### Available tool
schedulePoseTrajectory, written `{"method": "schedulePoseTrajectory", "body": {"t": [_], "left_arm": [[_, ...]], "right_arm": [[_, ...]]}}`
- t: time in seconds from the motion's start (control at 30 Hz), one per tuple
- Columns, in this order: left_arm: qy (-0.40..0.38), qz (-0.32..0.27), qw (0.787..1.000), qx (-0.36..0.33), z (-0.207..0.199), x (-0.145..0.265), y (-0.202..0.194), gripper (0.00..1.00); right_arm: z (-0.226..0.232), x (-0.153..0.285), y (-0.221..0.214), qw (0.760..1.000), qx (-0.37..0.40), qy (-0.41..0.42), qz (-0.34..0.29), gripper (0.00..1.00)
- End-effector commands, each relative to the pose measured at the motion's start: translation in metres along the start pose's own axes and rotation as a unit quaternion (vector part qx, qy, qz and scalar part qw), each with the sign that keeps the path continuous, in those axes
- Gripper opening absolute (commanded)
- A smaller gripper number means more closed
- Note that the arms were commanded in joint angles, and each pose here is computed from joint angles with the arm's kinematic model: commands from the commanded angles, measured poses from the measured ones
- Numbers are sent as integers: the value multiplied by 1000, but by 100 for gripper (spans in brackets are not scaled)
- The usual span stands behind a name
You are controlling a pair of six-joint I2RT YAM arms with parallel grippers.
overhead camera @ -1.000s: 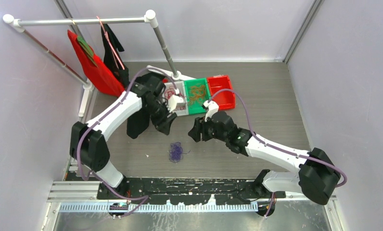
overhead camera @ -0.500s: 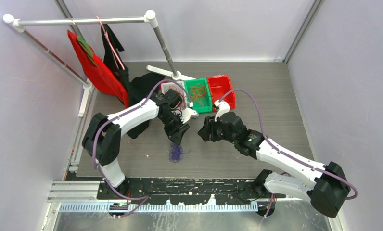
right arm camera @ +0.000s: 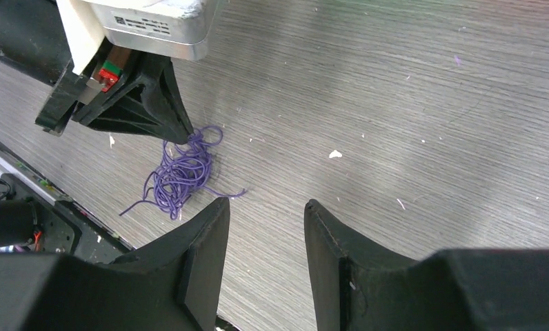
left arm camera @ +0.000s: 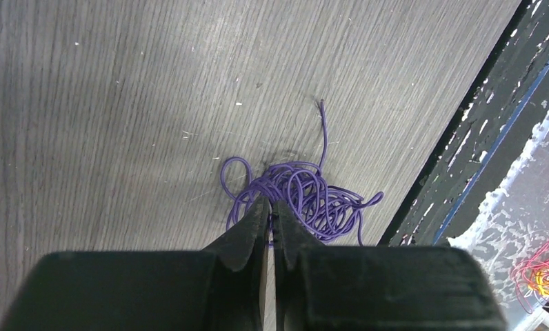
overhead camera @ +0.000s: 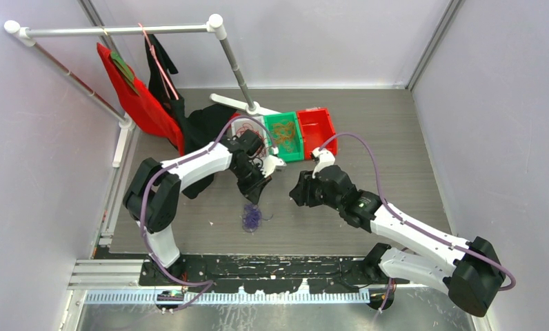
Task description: Untangle the cables
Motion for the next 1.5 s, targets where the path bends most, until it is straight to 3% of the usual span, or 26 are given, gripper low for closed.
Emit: {"method": "schedulePoseTrajectory", "body": {"t": [0.0, 0.17, 0.27, 0.37, 0.5, 0.67, 0.93, 1.47], "left_arm": [[20, -43, 998, -35, -6, 21, 16, 9], [-21, -31, 999, -25, -24, 29, 8, 41], [-39, -27, 999, -27, -31, 27, 4, 50], [-27, -9, 999, -39, -26, 21, -3, 52], [40, 0, 998, -47, 1, 8, -5, 47], [102, -13, 993, -60, 25, 5, 4, 27], [127, -66, 988, -56, 20, 25, 24, 0], [78, -180, 978, 71, -57, 124, 50, 0]], "right_arm": [[5, 0, 23, 999, -13, 6, -49, 49], [6, 0, 24, 999, -11, 10, -48, 51], [7, 0, 24, 999, -10, 12, -48, 51], [7, 1, 23, 999, -9, 13, -47, 51], [7, 2, 25, 999, -10, 12, -51, 51], [7, 3, 26, 998, -17, 12, -58, 51], [7, 1, 34, 995, -35, 13, -93, 50], [52, 1, 79, 964, 18, 112, -239, 65]]}}
Point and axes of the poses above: each gripper's point midway between its finger pads, its own x axis back along the fingers, its own z axis along the line the jaws close on, y = z × x, the point moved 3 cm from there along x, back along the fingers, and after that the axes turned 9 degrees about x, right-handed, at the moved point
